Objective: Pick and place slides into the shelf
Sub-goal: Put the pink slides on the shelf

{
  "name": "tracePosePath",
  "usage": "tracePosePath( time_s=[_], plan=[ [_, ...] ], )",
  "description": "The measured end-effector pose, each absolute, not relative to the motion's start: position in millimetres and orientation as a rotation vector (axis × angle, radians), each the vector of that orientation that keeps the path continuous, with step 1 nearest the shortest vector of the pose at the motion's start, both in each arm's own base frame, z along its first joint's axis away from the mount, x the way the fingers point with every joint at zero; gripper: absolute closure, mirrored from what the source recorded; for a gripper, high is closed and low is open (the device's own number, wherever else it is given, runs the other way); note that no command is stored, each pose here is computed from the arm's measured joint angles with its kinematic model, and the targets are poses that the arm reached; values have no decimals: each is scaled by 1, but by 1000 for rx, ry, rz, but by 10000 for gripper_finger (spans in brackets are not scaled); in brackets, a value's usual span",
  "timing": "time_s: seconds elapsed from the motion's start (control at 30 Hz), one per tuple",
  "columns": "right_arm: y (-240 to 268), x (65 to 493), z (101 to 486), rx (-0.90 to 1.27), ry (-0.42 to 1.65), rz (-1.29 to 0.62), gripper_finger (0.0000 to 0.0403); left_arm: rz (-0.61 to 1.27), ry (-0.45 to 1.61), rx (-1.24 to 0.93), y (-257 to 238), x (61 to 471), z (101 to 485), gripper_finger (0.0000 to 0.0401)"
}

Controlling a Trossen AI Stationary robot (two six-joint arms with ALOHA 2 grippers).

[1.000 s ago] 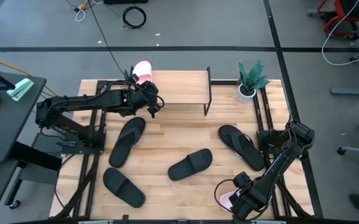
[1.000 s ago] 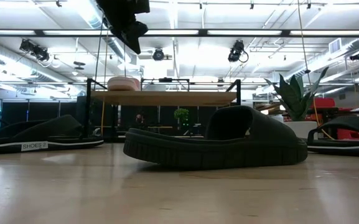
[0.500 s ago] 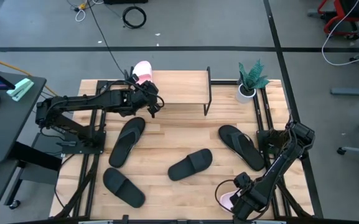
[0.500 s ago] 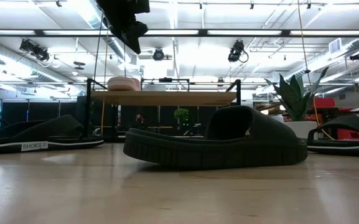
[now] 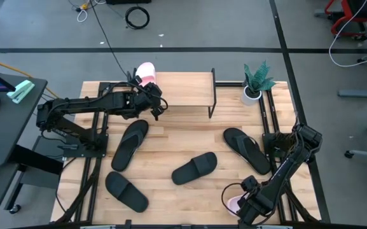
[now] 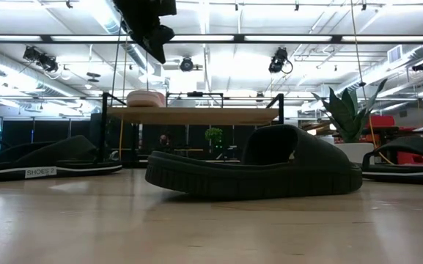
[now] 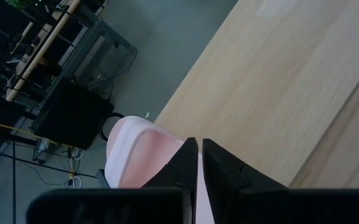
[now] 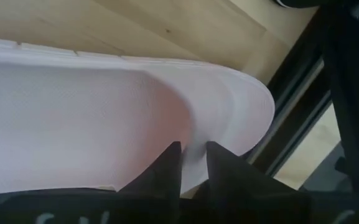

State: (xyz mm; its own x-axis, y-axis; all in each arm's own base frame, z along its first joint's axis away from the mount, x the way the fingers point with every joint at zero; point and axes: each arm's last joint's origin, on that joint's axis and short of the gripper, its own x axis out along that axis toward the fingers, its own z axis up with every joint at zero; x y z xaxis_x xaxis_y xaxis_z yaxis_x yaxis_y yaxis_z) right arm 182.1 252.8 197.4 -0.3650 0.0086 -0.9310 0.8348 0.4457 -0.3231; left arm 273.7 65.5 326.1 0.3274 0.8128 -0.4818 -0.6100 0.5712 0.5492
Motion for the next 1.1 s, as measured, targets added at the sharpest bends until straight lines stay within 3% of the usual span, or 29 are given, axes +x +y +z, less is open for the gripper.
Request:
tracePosePath(
  time_s=[0.27, 0.5, 0.67, 0.83, 1.1],
  plan=[
    [256, 173, 199, 731, 1870, -1097, 322, 948, 802, 290, 65, 274, 326, 365],
    [260, 162, 200, 703, 1802, -1157, 334, 948, 803, 291, 65, 274, 326, 372],
    [261, 159, 198, 669, 1641, -1153, 390, 948, 803, 291, 66, 274, 326, 378],
    [260, 170, 202, 670, 1494, -1085, 387, 948, 803, 291, 66, 274, 326, 370],
    [256, 217, 248, 402, 994, -696, 388, 945, 806, 298, 66, 274, 326, 374]
  ],
)
